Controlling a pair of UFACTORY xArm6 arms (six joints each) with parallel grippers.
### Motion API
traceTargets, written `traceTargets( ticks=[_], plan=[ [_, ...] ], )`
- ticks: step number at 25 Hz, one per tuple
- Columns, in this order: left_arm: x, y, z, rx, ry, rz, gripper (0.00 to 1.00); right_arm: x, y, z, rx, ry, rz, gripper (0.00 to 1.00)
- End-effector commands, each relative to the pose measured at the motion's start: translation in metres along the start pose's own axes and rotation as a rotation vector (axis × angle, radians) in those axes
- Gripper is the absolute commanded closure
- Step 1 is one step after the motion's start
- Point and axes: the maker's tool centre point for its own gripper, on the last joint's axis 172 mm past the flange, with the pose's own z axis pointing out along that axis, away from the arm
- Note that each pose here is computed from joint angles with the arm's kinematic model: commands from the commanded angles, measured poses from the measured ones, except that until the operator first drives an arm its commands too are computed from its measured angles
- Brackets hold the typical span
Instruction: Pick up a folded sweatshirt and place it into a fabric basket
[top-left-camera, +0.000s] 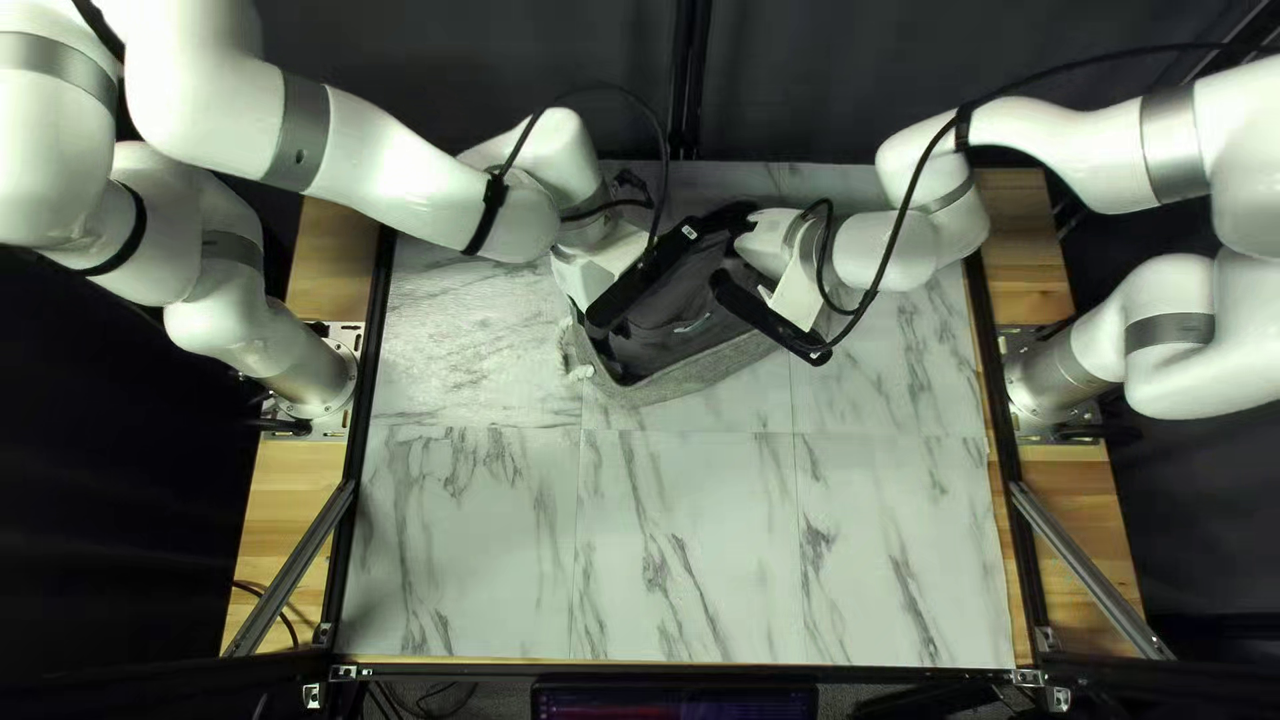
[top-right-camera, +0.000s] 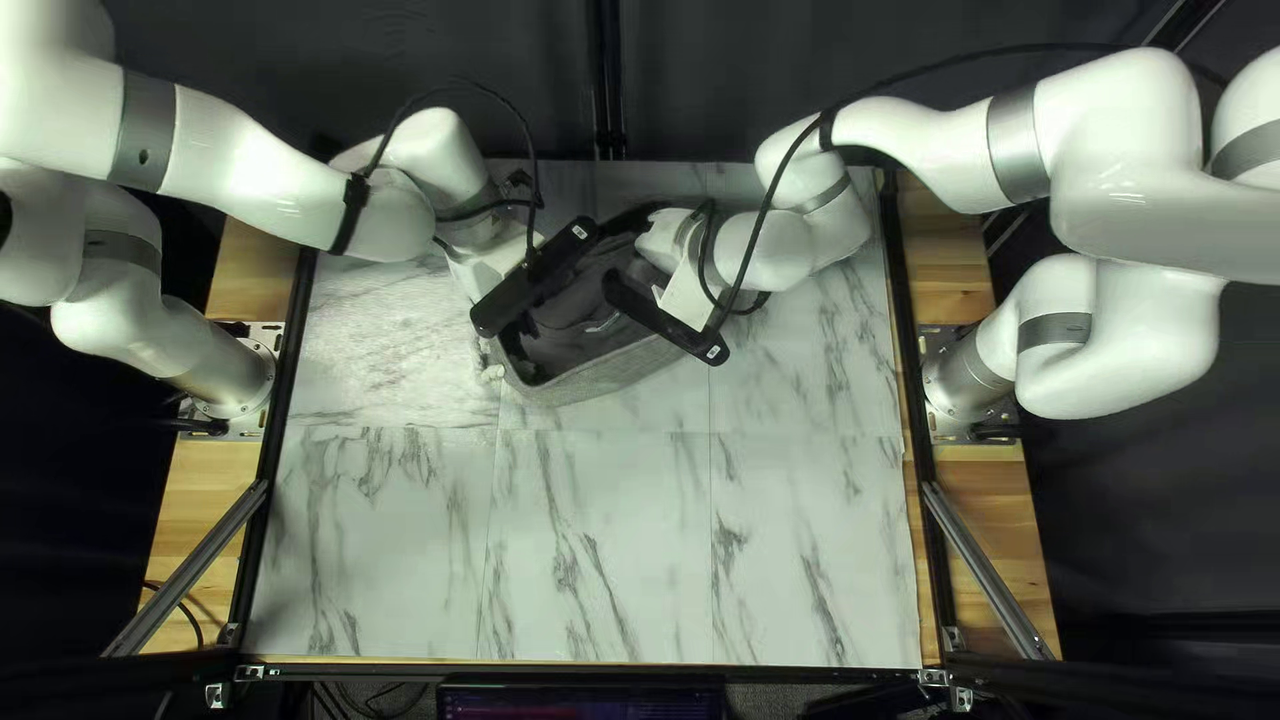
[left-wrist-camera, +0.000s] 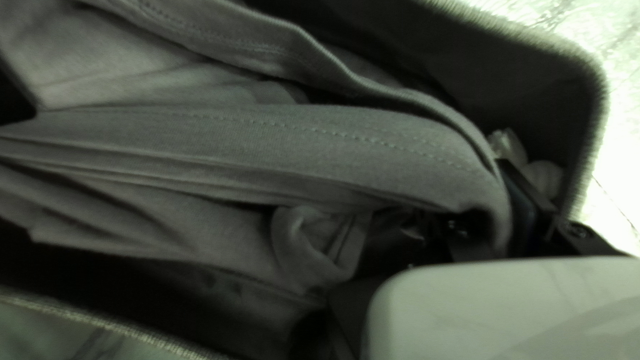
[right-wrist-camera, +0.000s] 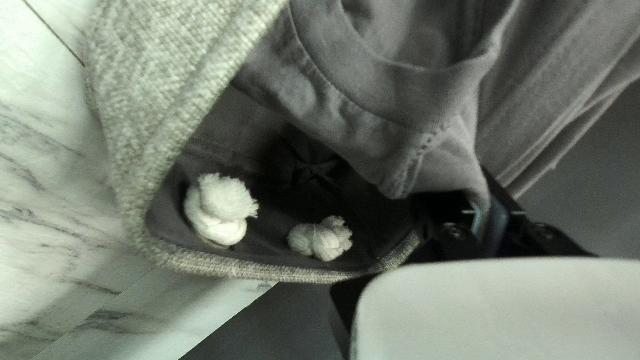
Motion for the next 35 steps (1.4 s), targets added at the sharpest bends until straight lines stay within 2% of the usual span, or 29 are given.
traceTargets(
  ticks=[1, 4, 5, 6, 7, 8, 13, 22, 28, 31, 35],
  plan=[
    [-0.005, 0.000, 0.005, 0.000, -0.003, -0.015, 1.00, -0.001, -0.002, 0.010, 0.009, 0.006, 0.003, 1.00],
    [-0.011, -0.002, 0.006, 0.001, -0.008, -0.021, 1.00, -0.003, -0.004, 0.020, 0.017, 0.015, 0.010, 1.00],
    [-0.012, -0.003, 0.005, 0.002, -0.011, -0.021, 0.95, -0.004, -0.005, 0.021, 0.017, 0.018, 0.012, 0.94],
    [-0.012, -0.004, 0.003, 0.003, -0.013, -0.020, 0.93, -0.005, -0.005, 0.023, 0.016, 0.020, 0.015, 0.75],
    [-0.012, -0.005, 0.001, 0.006, -0.015, -0.019, 0.09, -0.007, -0.006, 0.024, 0.016, 0.026, 0.020, 0.00],
    [-0.013, -0.006, -0.002, 0.010, -0.015, -0.016, 0.00, -0.008, -0.008, 0.025, 0.016, 0.030, 0.023, 0.00],
    [-0.013, -0.008, -0.011, 0.020, -0.013, -0.007, 0.00, -0.012, -0.008, 0.020, 0.013, 0.038, 0.027, 0.00],
    [-0.010, 0.000, -0.052, 0.072, -0.005, 0.034, 0.00, -0.031, 0.015, -0.028, -0.050, 0.023, 0.020, 0.00],
    [-0.002, 0.017, -0.069, 0.097, 0.000, 0.069, 0.00, -0.040, 0.010, -0.051, -0.076, 0.017, 0.024, 0.00],
    [0.002, 0.031, -0.072, 0.094, 0.009, 0.091, 0.00, -0.044, 0.008, -0.064, -0.078, 0.023, 0.034, 0.00],
    [-0.001, 0.060, -0.068, 0.043, 0.031, 0.137, 0.00, -0.039, -0.004, -0.084, -0.060, 0.022, 0.067, 0.00]
  ],
)
